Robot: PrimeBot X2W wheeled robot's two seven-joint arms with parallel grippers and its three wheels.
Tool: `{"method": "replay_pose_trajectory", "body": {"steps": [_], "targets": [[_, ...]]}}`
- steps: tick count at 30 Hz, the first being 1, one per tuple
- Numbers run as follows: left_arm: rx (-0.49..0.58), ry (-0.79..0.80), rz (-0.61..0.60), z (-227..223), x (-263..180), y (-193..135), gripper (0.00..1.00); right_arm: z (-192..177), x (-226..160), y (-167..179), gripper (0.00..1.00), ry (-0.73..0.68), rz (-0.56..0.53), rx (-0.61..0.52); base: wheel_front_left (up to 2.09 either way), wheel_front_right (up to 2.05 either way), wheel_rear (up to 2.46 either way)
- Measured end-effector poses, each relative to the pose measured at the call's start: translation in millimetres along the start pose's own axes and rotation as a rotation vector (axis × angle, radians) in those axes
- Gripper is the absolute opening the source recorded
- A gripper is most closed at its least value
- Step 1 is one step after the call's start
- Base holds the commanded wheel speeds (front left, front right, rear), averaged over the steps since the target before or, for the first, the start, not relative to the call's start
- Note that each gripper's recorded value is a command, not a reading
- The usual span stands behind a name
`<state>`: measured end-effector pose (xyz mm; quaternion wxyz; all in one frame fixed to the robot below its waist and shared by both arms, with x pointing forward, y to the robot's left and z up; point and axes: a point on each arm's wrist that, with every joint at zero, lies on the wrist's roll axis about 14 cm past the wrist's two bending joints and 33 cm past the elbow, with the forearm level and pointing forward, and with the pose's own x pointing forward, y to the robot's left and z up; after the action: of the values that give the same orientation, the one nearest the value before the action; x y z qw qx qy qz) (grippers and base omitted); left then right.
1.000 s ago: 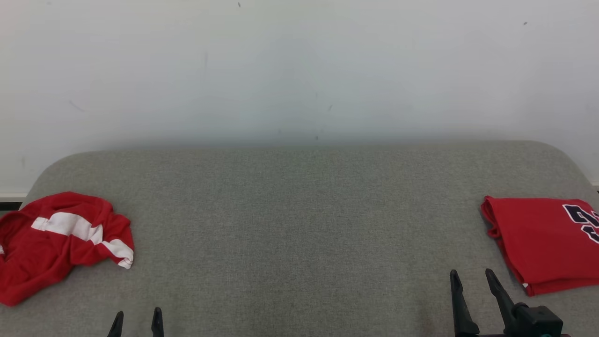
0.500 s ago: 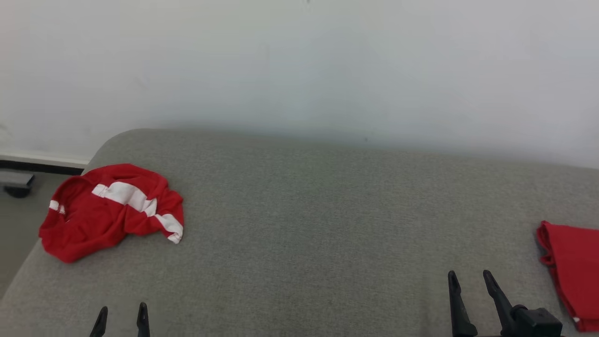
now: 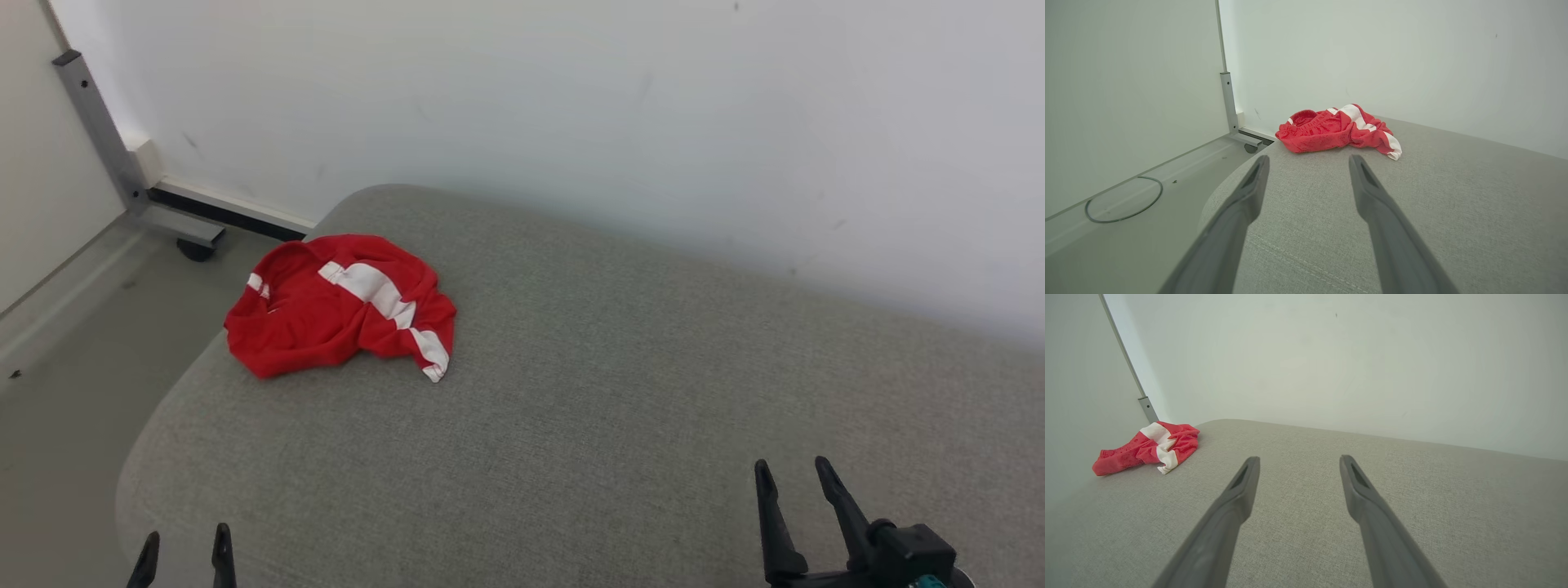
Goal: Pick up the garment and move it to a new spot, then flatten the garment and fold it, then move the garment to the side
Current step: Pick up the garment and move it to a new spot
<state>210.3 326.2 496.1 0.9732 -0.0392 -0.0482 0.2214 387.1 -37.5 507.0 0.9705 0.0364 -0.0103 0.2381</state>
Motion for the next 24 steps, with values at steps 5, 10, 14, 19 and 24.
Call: {"method": "replay_pose_trajectory", "body": {"steps": [5, 10, 14, 19, 24], "targets": [[0.002, -0.008, 0.082, 4.0, -12.1, 24.5, 1.00, 0.7, 19.5, 29.3, 1.00, -0.002, 0.093, 0.006, 0.00, 0.00, 0.00], [0.004, 0.005, 0.114, 1.8, -18.5, 29.1, 1.00, -8.5, 27.6, 40.0, 1.00, 0.023, 0.130, 0.013, 0.00, 0.00, 0.00], [0.003, 0.025, 0.124, -4.0, -20.2, 31.7, 1.00, -7.4, 28.9, 40.8, 1.00, 0.017, 0.133, 0.009, 0.00, 0.00, 0.00], [-0.006, 0.034, 0.105, -8.1, -15.9, 24.1, 1.00, -9.2, 26.2, 39.0, 1.00, 0.023, 0.128, 0.010, 0.00, 0.00, 0.00], [-0.024, 0.017, 0.072, -0.1, 9.5, 13.1, 1.00, -16.6, 21.6, 38.5, 1.00, 0.051, 0.128, 0.011, 0.00, 0.00, 0.00]]}}
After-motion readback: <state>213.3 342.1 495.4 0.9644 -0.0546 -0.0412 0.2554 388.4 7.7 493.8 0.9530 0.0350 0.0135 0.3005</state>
